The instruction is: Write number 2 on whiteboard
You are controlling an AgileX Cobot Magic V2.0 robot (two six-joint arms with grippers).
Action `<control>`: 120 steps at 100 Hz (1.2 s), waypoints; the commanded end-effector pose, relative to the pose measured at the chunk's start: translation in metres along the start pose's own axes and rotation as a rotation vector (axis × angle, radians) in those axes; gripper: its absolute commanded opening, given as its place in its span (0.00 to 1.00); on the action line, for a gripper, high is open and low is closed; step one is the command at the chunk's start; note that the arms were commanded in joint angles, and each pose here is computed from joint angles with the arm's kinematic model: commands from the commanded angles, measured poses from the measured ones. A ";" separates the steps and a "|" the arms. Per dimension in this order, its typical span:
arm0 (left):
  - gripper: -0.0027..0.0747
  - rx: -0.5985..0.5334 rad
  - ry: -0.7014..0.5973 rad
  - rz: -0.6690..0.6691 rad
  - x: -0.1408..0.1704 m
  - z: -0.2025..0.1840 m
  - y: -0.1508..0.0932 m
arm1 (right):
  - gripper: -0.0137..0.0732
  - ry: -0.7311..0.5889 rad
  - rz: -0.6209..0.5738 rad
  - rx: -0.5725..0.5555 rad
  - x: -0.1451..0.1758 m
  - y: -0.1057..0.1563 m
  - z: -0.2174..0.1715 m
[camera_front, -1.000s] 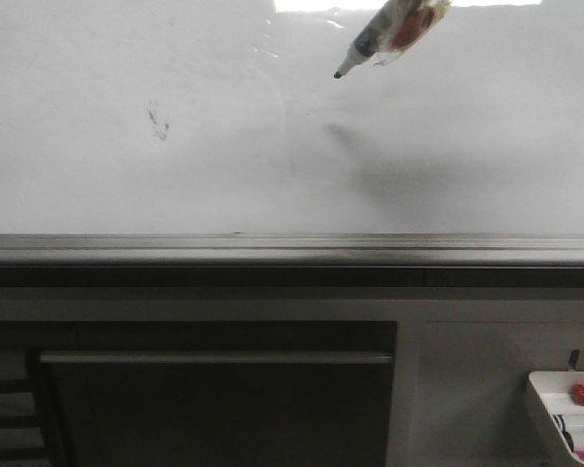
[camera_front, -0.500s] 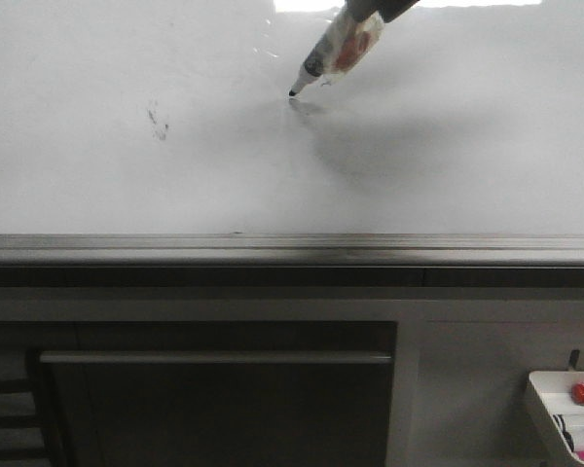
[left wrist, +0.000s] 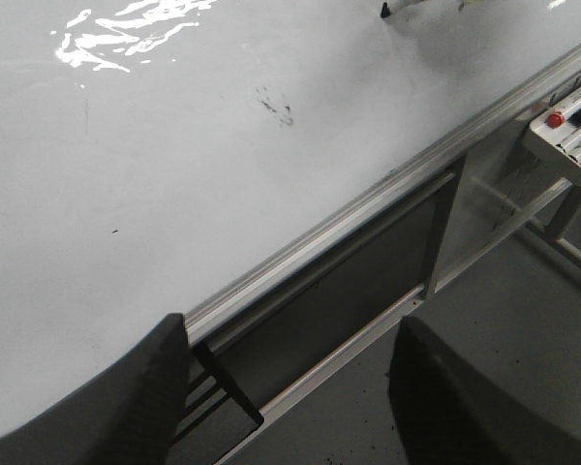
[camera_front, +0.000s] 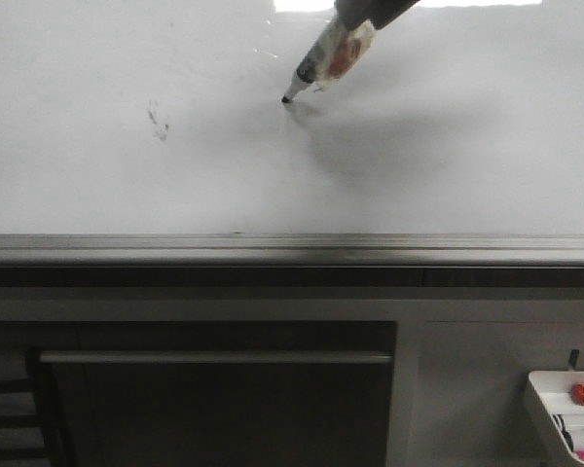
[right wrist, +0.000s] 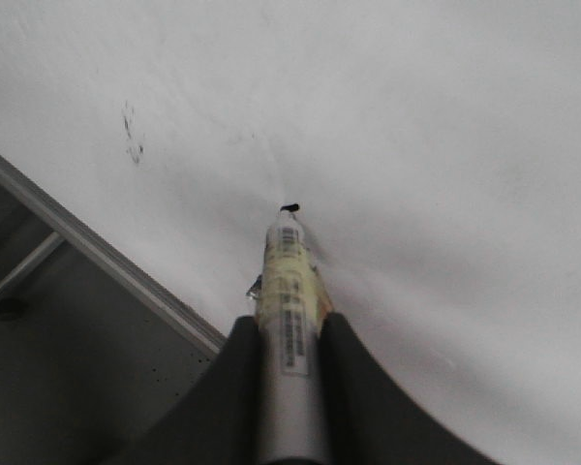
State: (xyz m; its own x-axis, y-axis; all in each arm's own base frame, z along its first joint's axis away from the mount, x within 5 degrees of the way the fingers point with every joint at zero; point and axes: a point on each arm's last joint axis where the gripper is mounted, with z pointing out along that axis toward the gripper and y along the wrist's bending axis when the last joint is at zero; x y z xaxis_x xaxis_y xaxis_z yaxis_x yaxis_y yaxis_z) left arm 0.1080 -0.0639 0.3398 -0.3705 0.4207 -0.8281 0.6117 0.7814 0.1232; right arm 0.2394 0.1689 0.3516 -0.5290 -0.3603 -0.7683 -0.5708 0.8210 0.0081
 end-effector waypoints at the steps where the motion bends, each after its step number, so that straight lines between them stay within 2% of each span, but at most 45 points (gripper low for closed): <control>1: 0.58 -0.018 -0.092 -0.021 -0.013 -0.005 0.002 | 0.17 -0.117 -0.034 0.018 -0.017 -0.002 -0.013; 24: 0.58 -0.018 -0.092 -0.021 -0.013 -0.005 0.002 | 0.17 -0.120 -0.038 0.021 -0.018 -0.002 -0.014; 46: 0.58 -0.016 -0.086 -0.021 -0.012 -0.005 0.002 | 0.17 -0.140 -0.017 0.053 -0.026 -0.013 -0.021; 64: 0.58 -0.016 -0.086 -0.021 -0.012 -0.005 0.002 | 0.17 -0.104 0.005 0.082 -0.023 -0.024 -0.022; 96: 0.58 -0.016 -0.086 -0.021 -0.012 -0.005 0.002 | 0.17 -0.084 0.005 0.085 -0.021 -0.023 -0.032; 120: 0.58 -0.016 -0.086 -0.021 -0.012 -0.005 0.002 | 0.17 -0.015 0.007 0.084 -0.014 -0.023 -0.029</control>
State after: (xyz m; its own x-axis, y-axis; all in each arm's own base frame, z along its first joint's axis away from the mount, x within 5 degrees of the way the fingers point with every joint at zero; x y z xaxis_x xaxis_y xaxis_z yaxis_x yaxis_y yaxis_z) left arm 0.1080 -0.0639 0.3398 -0.3705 0.4207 -0.8281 0.6117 0.7814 0.1232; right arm 0.2419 0.1485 0.3638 -0.5862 -0.3503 -0.7306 -0.5184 0.8551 0.0059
